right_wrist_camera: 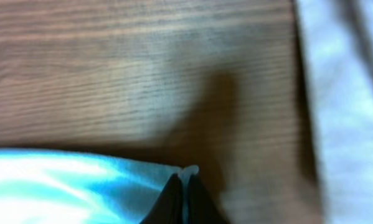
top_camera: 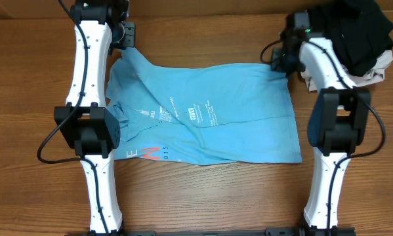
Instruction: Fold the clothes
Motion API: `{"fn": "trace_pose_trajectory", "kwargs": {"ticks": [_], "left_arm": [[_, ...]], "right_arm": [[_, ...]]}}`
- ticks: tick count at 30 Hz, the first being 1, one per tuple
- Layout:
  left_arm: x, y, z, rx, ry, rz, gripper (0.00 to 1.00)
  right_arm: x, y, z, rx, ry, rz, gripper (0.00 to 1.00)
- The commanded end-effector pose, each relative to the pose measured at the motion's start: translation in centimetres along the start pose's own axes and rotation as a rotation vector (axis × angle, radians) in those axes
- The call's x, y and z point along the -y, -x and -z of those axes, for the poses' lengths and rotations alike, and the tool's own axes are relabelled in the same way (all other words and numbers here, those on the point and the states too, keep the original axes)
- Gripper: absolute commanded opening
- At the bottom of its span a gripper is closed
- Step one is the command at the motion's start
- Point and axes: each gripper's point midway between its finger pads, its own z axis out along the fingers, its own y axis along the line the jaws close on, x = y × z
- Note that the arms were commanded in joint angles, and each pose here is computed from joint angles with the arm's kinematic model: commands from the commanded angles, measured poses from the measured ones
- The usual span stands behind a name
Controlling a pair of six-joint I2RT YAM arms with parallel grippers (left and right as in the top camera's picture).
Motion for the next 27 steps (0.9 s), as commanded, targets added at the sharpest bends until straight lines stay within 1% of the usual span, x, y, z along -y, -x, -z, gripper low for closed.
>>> {"fn": "trace_pose_trajectory", "kwargs": {"ticks": [1,5,12,19,23,27], "left_arm": [[-0.3,1.7,5.7,0.108,0.014,-0.009,0.04],[-0.3,0.8,6.6,0.079,0.013,-0.011,0.04],[-0.5,-2.2,6.5,-0.043,0.016,-0.014,0.04],[-0.7,-6.1,6.9,-0.204,0.004,-0.001,0.04],[-0.6,-7.7,7.3,-0.268,-0.001,-0.004,0.04],[0.6,-7.7,7.3,-0.270,-0.069,0.005,0.04]], "right_arm": [[-0.2,2.5,9.0,0.100,0.133,-0.035,0.04],[-0.2,0.5,11.9,0.044,0.188,-0.044,0.04],[0.2,-3.1,15.9,-0.039,0.181,-0.046,0.04],[0.4,-6.0,16.6,-0.149,0.166,-0.059,0.04],[0.6,-6.6,17.1,-0.166,0.156,-0.061,0.04],[0.9,-7.2,18.4,-0.165,0.137,-0.060,0.04]]}}
